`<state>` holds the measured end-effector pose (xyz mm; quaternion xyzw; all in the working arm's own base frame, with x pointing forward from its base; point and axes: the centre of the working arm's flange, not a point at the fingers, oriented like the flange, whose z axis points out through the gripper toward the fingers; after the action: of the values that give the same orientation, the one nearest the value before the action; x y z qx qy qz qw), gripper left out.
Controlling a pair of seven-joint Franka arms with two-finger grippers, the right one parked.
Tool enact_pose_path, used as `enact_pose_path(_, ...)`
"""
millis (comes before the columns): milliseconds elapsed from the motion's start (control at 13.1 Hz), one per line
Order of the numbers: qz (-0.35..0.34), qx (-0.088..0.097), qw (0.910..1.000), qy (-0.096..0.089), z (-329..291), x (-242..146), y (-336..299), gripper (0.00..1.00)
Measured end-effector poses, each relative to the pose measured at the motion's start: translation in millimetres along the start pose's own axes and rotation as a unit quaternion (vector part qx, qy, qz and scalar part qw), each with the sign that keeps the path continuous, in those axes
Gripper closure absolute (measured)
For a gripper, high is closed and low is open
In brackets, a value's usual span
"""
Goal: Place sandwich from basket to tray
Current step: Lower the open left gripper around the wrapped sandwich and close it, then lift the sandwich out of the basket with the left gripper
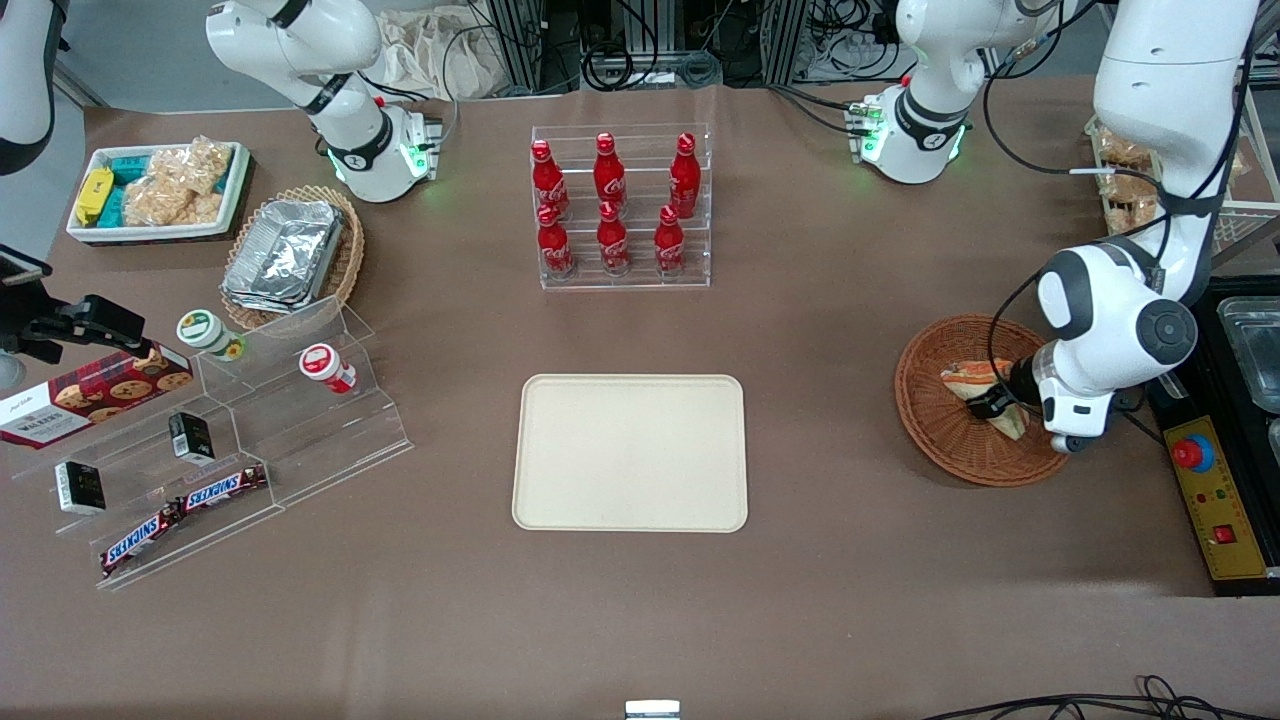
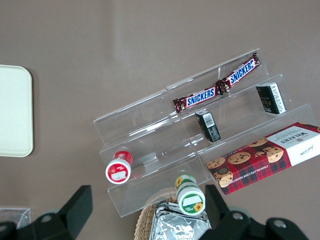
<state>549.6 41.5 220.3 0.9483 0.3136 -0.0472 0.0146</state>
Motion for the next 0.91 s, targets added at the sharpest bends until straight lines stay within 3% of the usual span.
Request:
enact_pose_path(152, 0.005, -0.005, 0.9999, 0.008, -9.1, 2.1, 2.9, 0.53)
enact_pose_path(228, 0.013, -0.009, 0.9998, 0.013, -22.6, 3.7, 5.3, 0.58)
enact_pose_path(457, 0.062, -0.006, 0.9980, -0.013, -103.6, -4.8, 15.2, 0.63)
enact_pose_path(609, 0.090, -0.007, 0.9957, -0.024, -165.5, -21.9, 33.3, 0.74)
enact_pose_path(685, 0.109, -0.009, 0.9936, -0.027, -189.5, -35.3, 50.7, 0.79)
enact_pose_path(913, 0.168, -0.015, 0.9853, -0.024, -218.7, -97.3, 127.3, 0.79)
